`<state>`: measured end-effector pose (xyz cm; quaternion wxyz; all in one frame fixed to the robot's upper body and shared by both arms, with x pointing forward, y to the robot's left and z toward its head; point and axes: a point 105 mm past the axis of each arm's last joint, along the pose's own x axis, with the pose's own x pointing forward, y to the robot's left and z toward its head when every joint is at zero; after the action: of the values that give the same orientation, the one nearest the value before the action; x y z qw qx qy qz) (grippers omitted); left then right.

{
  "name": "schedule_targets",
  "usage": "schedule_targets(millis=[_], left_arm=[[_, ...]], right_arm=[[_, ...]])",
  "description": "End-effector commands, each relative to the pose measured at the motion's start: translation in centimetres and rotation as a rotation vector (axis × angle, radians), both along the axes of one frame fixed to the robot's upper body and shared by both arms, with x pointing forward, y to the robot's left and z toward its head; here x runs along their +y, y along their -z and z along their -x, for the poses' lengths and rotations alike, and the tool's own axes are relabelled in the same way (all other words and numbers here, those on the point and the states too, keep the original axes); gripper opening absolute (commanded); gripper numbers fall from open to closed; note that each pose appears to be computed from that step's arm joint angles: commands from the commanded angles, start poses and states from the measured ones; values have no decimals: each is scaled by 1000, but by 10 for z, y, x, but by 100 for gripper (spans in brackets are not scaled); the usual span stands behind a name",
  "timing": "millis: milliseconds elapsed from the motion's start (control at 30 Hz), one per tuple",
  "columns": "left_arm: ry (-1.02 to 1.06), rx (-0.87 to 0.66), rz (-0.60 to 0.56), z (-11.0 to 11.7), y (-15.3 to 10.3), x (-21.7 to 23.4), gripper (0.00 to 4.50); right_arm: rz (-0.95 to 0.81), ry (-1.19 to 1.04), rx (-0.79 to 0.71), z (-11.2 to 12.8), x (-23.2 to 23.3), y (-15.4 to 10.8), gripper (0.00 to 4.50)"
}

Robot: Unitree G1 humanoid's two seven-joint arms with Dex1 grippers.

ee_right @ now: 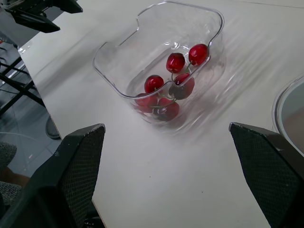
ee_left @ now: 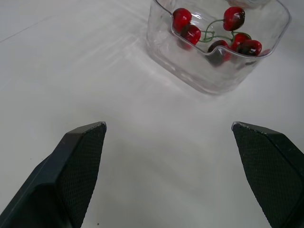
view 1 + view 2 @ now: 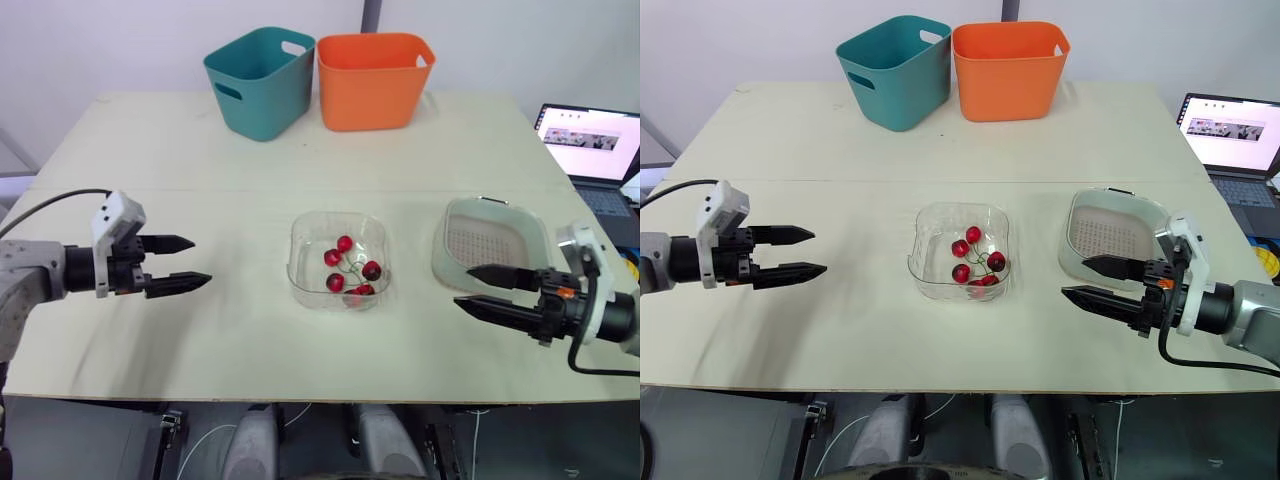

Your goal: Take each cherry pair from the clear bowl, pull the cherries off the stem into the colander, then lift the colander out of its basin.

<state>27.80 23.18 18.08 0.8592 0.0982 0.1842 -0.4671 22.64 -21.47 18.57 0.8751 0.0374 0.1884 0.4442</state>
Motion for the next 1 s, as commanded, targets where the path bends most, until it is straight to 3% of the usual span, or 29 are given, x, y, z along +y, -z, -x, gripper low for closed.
schedule_targets(millis=[33, 1000], left_arm=[[-1, -51, 6, -2, -13, 0, 446], [-13, -75, 30, -7, -17, -2, 446]], right_arm=[[9, -19, -32, 0, 2, -8, 450], [39, 4, -22, -5, 3, -9, 450]])
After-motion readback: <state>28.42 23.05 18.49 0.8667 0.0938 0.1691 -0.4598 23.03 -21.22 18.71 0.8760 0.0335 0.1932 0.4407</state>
